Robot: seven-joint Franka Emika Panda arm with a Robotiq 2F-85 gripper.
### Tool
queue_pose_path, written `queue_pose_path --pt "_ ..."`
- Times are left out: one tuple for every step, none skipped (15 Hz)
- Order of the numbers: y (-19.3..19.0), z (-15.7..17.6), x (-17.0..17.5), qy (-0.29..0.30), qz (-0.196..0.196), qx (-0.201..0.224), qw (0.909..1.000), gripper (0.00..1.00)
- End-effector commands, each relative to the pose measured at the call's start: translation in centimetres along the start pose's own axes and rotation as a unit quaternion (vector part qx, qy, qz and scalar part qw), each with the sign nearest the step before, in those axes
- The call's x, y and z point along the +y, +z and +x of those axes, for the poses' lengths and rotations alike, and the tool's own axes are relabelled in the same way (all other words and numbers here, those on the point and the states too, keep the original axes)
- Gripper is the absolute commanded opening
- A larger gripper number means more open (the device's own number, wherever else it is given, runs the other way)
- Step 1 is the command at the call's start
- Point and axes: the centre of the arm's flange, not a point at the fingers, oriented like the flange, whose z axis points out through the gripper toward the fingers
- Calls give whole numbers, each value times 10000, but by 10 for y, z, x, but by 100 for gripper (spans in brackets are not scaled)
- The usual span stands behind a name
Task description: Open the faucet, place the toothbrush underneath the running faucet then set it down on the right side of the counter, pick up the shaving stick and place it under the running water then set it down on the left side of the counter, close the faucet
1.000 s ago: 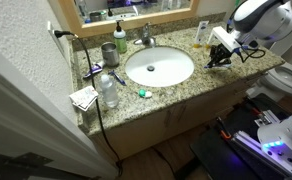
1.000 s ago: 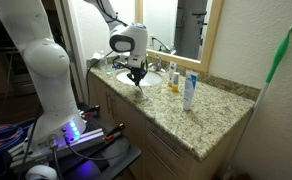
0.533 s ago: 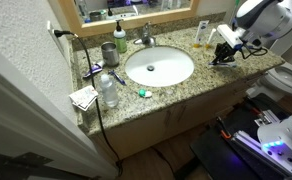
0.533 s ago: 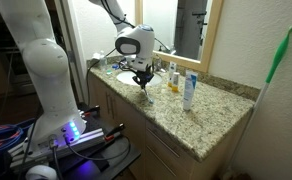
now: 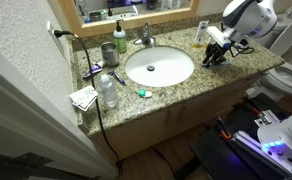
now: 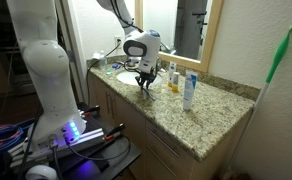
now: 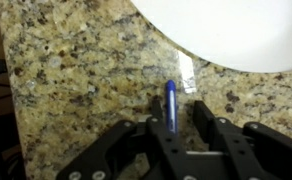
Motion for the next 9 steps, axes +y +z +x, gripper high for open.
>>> queue_pose_path --pt "-4 -23 -8 -291 -218 -141 9992 70" --pt "-8 -31 -9 -395 -235 -130 9989 77" --pt "-14 -45 -10 -711 -216 -231 9970 84" --pt "-17 -61 -11 -1028 -169 -341 9940 91" --pt "-22 -81 -15 -1313 -127 -413 9904 97" --pt "-26 -100 -17 -1568 -81 -489 9864 100" --pt "-30 -122 -21 -1830 -32 -541 9816 100" --pt "-35 -144 -22 -2099 22 -609 9758 100" --pt "-38 -164 -23 -2390 65 -597 9692 100"
